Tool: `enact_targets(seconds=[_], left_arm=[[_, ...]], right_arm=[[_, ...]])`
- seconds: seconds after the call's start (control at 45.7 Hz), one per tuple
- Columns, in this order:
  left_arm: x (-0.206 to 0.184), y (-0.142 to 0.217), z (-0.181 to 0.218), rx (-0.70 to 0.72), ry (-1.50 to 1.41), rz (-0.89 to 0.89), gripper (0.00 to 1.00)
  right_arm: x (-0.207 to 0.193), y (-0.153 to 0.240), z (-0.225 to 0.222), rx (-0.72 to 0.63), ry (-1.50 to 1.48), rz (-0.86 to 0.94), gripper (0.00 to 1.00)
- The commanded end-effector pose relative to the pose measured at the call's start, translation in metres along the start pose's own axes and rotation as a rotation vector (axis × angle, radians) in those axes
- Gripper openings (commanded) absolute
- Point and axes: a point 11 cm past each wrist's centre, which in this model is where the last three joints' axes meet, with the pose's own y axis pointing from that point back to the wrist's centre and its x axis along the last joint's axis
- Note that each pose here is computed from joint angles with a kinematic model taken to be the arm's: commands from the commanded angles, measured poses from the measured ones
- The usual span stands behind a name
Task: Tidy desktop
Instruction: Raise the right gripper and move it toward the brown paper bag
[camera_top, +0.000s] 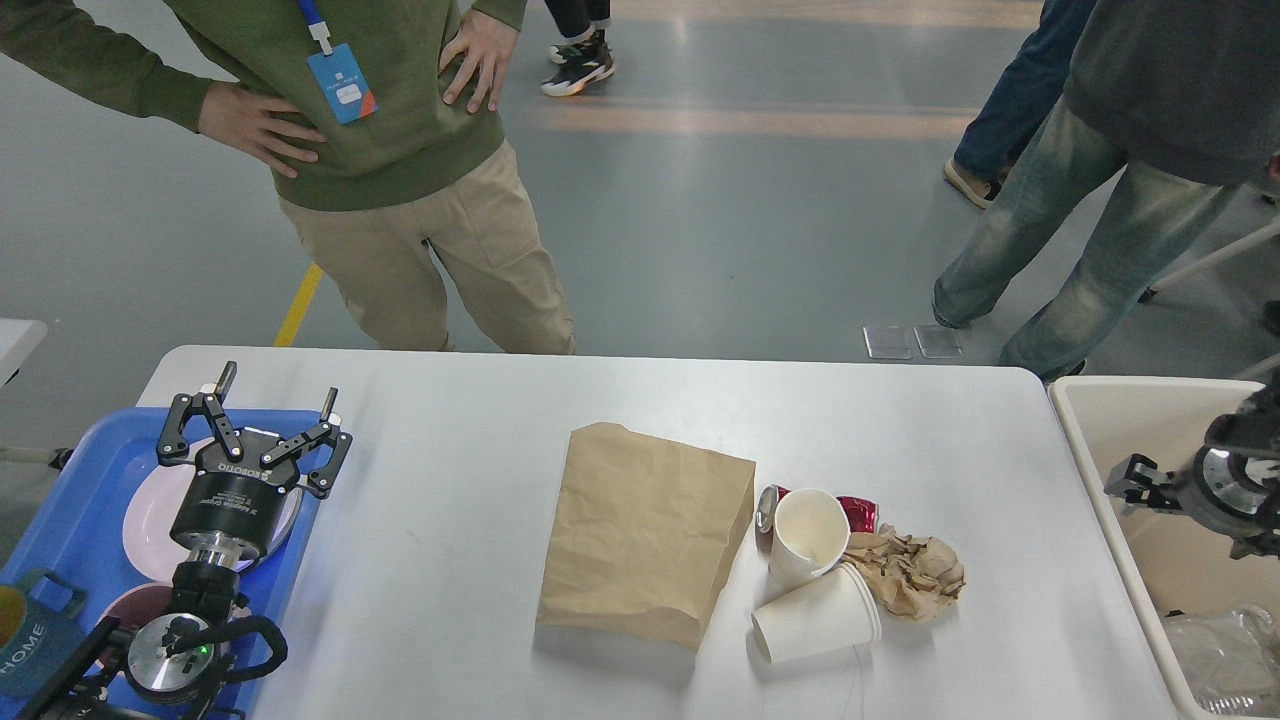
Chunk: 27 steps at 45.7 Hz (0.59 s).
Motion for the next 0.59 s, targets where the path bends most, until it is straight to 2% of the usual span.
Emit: enact_targets(seconds=[0.0, 0.131, 0.153, 0.175, 0.394, 0.569], left_arm=[[0.0, 0.0, 0.0, 0.0, -0.001, 0.001, 0.97], [0.0, 0.0, 0.0, 0.002, -0.001, 0.001, 0.97], [0.0, 0.0, -0.001, 0.002, 0.0, 0.002, 0.97], [0.0, 0.0, 0.0, 0.002, -0.001, 0.001, 0.97], [0.0, 0.0, 0.0, 0.0, 0.0, 0.002, 0.97], [0.0, 0.0, 0.0, 0.0, -0.002, 0.002, 0.97]], right_arm=[[0.001, 0.058, -0.031, 0.022, 0.113, -0.065, 1.0], [-0.001, 0.124, -0.064, 0.099, 0.202, -0.15, 1.0], [-0.007, 0.151, -0.081, 0.112, 0.27, -0.182, 1.0], [-0.01, 0.16, -0.087, 0.112, 0.297, -0.194, 1.0], [-0.045, 0.25, -0.123, 0.24, 0.443, -0.244, 1.0], [-0.062, 0.3, -0.127, 0.299, 0.471, -0.195, 1.0]])
